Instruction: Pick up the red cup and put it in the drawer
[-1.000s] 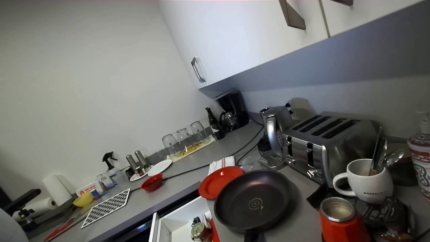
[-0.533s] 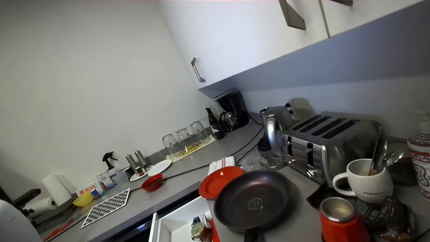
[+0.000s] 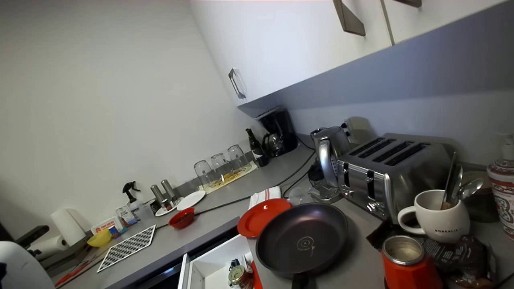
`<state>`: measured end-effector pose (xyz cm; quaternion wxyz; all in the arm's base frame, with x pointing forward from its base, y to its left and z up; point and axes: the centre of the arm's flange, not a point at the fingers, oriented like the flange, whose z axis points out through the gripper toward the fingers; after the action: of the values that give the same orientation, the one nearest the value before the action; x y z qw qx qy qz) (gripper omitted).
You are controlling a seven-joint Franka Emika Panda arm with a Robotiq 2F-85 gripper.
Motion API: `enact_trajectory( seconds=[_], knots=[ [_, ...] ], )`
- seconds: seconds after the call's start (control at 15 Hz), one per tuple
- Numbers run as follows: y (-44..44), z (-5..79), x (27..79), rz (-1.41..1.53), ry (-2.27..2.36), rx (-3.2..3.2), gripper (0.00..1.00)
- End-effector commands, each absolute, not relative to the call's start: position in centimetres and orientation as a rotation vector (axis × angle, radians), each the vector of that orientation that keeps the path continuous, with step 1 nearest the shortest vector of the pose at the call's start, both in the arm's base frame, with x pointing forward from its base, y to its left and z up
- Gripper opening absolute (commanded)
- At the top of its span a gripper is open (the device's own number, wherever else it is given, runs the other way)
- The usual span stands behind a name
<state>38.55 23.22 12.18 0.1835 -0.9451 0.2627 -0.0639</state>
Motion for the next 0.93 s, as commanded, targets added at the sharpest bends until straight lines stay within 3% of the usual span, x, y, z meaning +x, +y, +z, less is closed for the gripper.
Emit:
enact_trajectory(
  seconds=[0.0,0.87],
  knots=[
    [23.4,13.2,38.7,-0.187,0.691,-2.737,1.0],
    [23.1,14.5,39.5,-0.367,0.586,-2.89,1.0]
  ],
)
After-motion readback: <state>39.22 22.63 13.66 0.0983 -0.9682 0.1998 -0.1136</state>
